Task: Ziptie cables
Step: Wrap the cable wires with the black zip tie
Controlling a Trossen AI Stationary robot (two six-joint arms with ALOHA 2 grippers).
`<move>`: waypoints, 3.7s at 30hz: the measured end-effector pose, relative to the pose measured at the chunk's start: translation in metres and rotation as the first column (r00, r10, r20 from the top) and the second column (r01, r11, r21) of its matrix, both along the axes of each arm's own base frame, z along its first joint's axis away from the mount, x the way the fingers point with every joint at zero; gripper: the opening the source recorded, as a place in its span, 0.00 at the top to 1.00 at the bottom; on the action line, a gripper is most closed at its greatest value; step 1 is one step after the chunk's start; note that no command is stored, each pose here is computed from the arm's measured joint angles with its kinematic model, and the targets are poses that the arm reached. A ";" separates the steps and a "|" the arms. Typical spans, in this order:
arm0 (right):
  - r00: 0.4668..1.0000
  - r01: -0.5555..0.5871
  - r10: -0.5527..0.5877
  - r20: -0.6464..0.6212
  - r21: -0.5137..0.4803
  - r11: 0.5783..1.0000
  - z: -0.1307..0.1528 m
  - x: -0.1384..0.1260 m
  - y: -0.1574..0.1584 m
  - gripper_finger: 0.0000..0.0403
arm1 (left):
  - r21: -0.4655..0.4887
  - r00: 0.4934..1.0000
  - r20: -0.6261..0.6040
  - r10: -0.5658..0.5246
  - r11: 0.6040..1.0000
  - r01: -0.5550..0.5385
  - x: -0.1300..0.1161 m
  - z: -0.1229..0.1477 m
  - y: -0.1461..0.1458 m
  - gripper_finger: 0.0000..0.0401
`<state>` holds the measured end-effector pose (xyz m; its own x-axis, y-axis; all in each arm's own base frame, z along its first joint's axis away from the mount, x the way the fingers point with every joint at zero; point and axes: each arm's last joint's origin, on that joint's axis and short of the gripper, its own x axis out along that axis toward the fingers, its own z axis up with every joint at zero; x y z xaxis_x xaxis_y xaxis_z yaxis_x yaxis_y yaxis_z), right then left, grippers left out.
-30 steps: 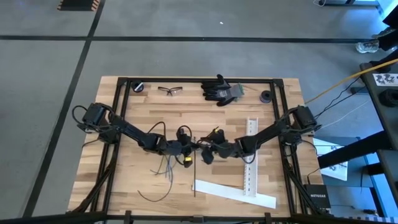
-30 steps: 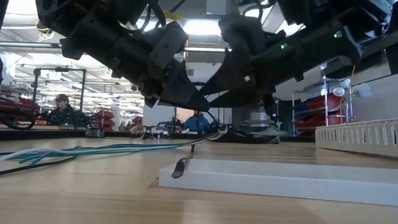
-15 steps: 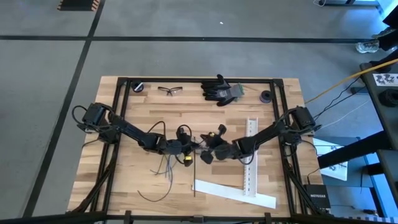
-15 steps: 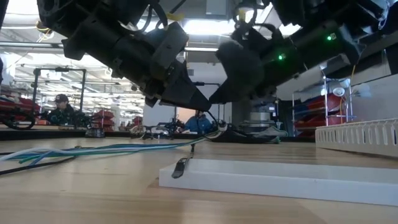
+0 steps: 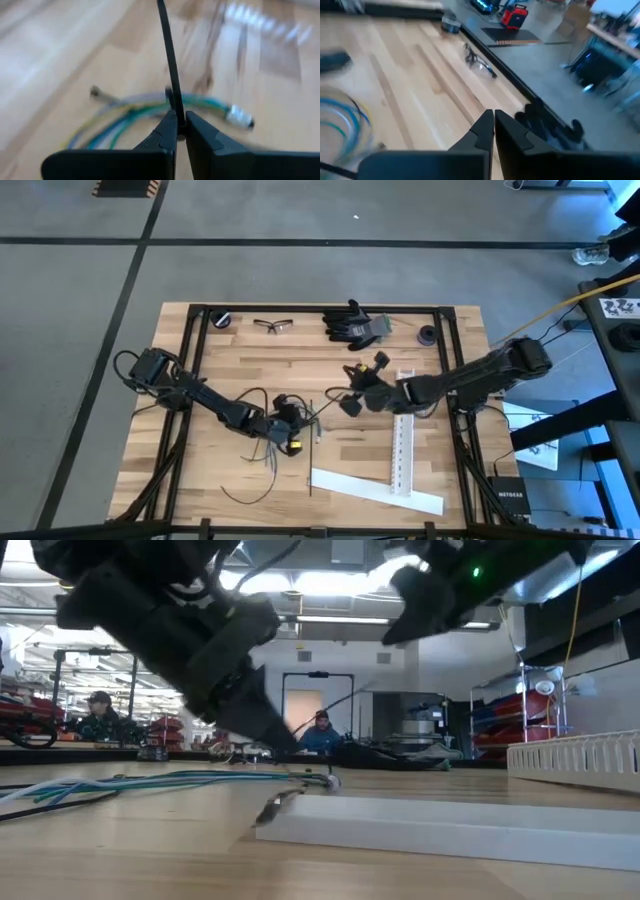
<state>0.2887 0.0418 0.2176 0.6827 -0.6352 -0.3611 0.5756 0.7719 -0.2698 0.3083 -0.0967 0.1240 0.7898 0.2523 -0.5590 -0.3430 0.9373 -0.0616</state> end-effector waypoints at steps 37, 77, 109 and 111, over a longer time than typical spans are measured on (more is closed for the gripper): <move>0.931 -0.194 -0.070 0.358 0.647 0.737 -0.080 0.037 0.039 0.55 | 0.045 0.991 0.134 -0.016 0.999 0.010 0.013 0.014 0.011 0.98; 0.994 0.082 -0.071 -0.088 0.132 0.988 0.022 -0.032 -0.013 1.00 | -0.056 1.000 -0.007 0.013 0.998 -0.013 0.006 -0.014 0.003 0.98; 0.999 0.047 -0.042 -0.022 0.394 0.918 0.014 -0.031 -0.008 0.36 | 0.154 0.942 -0.175 -0.285 0.938 0.312 -0.005 0.051 0.028 0.52; 0.997 0.071 -0.061 -0.036 0.425 0.903 0.004 -0.029 -0.007 0.36 | 0.135 0.921 -0.210 -0.328 0.923 0.360 -0.004 0.045 0.030 0.52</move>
